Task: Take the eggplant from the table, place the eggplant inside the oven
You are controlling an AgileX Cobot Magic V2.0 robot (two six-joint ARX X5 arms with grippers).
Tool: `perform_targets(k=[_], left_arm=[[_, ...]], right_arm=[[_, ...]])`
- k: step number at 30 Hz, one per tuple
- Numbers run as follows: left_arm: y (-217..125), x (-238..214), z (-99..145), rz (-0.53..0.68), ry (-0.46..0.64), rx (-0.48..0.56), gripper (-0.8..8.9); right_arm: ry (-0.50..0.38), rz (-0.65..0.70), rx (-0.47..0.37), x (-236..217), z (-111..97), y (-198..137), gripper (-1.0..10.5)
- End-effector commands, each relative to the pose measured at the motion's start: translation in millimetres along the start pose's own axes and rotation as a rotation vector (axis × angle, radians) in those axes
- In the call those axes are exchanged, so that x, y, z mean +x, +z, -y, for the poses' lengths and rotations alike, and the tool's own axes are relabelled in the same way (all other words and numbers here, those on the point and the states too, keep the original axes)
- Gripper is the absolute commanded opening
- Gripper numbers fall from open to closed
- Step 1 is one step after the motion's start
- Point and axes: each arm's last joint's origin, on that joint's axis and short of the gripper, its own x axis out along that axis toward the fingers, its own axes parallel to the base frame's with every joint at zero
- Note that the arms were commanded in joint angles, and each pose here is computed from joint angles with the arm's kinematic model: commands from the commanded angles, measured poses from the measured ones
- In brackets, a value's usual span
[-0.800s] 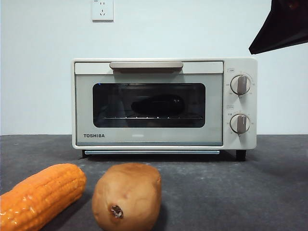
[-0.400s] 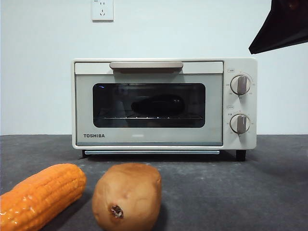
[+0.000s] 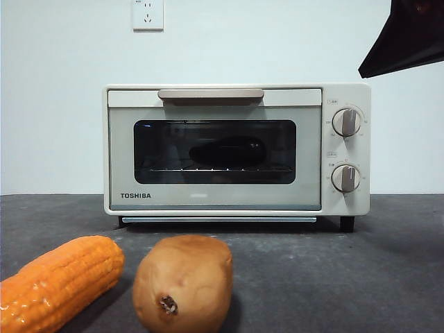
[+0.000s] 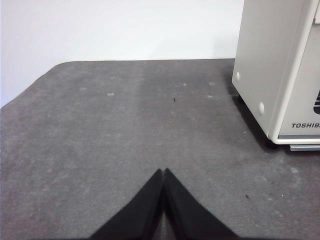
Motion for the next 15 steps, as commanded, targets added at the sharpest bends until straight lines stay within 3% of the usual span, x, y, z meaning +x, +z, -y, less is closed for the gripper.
perform_targets(k=[1, 11, 15], left_arm=[[-8, 2, 0, -0.016, 0.001, 0.007, 0.04], [-8, 2, 0, -0.016, 0.001, 0.007, 0.04], [-8, 2, 0, -0.016, 0.001, 0.007, 0.04]], right_arm=[[0.001, 0.016, 0.013, 0, -1, 4, 0.0], [-0.003, 0.029, -0.001, -4, 0, 5, 0.0], [-0.093, 0.119, -0.043, -29, 6, 11, 0.0]])
